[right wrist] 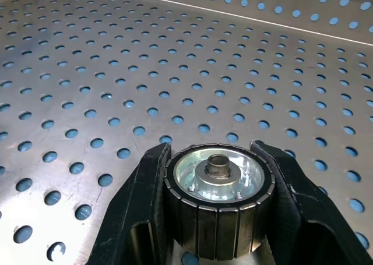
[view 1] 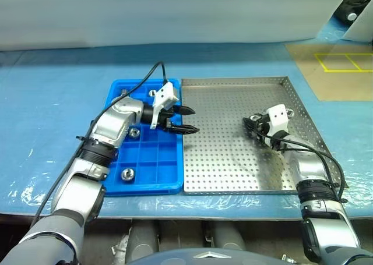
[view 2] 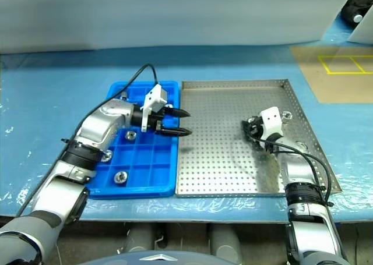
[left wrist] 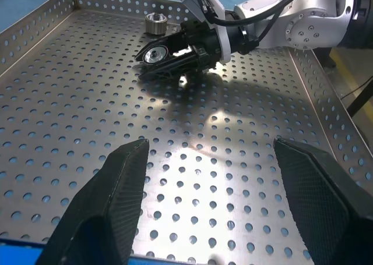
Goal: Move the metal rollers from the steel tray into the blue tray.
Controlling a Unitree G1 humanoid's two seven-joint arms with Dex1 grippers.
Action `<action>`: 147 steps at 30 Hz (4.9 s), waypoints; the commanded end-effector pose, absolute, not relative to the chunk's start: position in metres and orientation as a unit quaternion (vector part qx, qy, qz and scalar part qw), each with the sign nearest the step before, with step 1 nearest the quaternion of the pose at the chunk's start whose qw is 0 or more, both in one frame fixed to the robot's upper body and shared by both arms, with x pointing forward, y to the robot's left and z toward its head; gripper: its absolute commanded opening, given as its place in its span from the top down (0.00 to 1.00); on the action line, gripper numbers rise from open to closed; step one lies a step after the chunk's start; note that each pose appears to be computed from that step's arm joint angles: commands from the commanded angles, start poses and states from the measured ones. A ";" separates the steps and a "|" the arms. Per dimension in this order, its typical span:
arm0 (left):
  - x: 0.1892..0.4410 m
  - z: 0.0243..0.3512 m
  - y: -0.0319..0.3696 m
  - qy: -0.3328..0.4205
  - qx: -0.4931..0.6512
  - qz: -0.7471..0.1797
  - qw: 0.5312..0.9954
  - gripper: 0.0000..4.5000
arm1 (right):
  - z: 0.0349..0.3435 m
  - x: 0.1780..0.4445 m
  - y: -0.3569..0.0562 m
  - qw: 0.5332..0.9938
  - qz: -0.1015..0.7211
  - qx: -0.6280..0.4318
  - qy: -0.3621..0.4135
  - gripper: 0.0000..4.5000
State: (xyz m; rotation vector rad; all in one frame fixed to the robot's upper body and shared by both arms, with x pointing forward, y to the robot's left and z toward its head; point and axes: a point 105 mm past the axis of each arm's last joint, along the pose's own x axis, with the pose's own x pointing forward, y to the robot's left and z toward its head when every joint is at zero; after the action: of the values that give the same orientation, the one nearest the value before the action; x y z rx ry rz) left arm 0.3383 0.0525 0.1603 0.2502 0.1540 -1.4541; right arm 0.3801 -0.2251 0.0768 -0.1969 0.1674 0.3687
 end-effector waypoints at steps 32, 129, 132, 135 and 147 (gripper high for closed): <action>0.289 0.179 0.160 0.080 0.122 -0.475 0.868 0.20 | 0.127 0.348 -0.030 0.780 0.616 -0.104 0.034 0.62; 0.335 0.189 0.128 0.055 0.151 -0.591 0.790 0.20 | 0.159 0.330 -0.101 0.865 0.495 -0.075 0.032 0.63; 0.324 0.186 0.142 0.066 0.148 -0.566 0.808 0.20 | 0.154 0.328 -0.067 0.829 0.553 -0.072 0.035 0.63; 0.313 0.183 0.155 0.082 0.144 -0.537 0.827 0.20 | 0.150 0.328 -0.039 0.798 0.598 -0.070 0.034 0.63; 0.278 0.177 0.182 0.105 0.126 -0.457 0.874 0.20 | 0.115 0.309 0.013 0.699 0.708 -0.049 0.083 0.63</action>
State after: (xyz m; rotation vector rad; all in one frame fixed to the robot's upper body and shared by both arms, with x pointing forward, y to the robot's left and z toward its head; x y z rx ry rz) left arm 0.2816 0.1825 0.1622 0.2317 0.2673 -0.9637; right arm 0.3147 0.0071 0.1147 -0.1050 0.1905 1.5287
